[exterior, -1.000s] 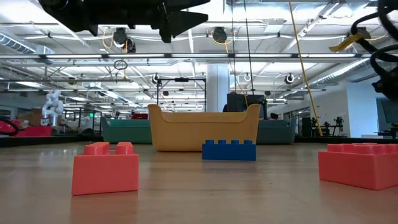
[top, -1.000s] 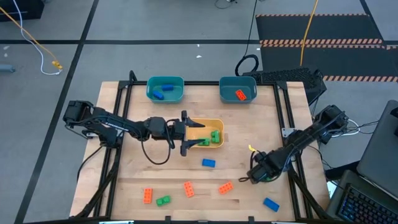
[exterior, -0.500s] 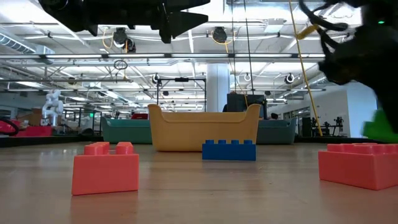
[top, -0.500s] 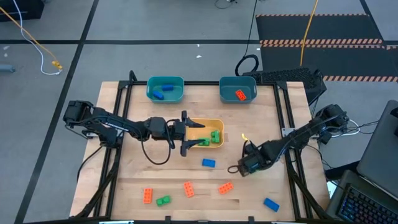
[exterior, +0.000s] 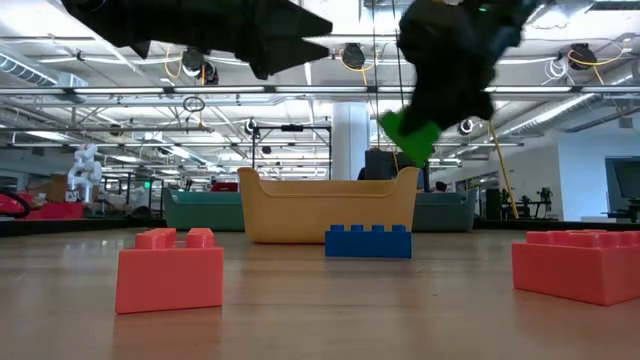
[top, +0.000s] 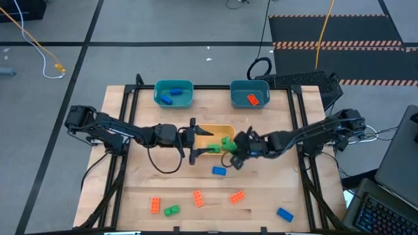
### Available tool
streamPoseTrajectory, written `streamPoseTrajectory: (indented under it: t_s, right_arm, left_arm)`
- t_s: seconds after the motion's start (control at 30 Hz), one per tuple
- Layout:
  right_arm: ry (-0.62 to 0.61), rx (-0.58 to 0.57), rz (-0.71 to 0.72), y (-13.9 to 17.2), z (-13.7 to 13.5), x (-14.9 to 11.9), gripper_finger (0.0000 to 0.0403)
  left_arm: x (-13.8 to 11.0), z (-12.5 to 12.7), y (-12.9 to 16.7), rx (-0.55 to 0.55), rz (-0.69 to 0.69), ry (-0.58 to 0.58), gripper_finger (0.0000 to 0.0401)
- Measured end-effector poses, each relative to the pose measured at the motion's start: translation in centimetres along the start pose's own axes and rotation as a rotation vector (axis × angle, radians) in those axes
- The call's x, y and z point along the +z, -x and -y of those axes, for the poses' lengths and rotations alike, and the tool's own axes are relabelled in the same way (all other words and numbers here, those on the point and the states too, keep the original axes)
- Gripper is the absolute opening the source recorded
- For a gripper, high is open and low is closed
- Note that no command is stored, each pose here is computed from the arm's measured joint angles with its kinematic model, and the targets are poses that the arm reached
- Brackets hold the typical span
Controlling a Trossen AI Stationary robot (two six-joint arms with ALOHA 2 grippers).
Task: Sort & place blocks by color
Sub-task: Put the green game piece into the yellow bin, then put the blue game piece into the green bin
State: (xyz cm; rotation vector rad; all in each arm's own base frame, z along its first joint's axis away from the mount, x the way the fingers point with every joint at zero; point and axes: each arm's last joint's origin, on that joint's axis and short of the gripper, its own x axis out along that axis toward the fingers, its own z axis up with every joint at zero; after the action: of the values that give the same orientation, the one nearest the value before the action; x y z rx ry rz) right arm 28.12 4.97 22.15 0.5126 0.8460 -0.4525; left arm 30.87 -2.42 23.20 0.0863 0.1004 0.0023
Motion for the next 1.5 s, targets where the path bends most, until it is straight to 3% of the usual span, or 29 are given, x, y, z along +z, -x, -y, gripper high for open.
streamPoseTrajectory:
  t_s: [0.23,0.43,0.6,0.8,1.2,1.5]
  right_arm:
    - [0.084,0.013,0.124,-0.8,1.6,3.2,0.0127]
    - [0.085,0.034,0.238,-1.3,2.5,5.5,0.0129]
    - [0.104,0.098,0.229,-2.6,2.5,5.9,0.0129]
    - [0.155,0.081,0.213,-4.3,2.3,5.6,0.0135]
    - [0.152,0.072,0.212,-4.5,2.5,5.6,0.0279]
    - [0.316,0.084,0.246,-4.4,1.9,5.6,0.0293]
  left_arm:
    - [1.7,-0.4,1.6,0.019,-0.008,-0.001,0.0282]
    - [1.7,-0.4,2.2,0.028,-0.042,0.003,0.0282]
    - [1.3,-0.4,2.1,0.037,-0.083,-0.003,0.0282]
    - [1.2,-0.5,2.2,0.042,-0.098,-0.007,0.0282]
    - [0.7,-0.5,2.2,0.04,-0.143,-0.02,0.0282]
    - [0.1,-0.6,2.3,0.041,-0.208,-0.024,0.0282]
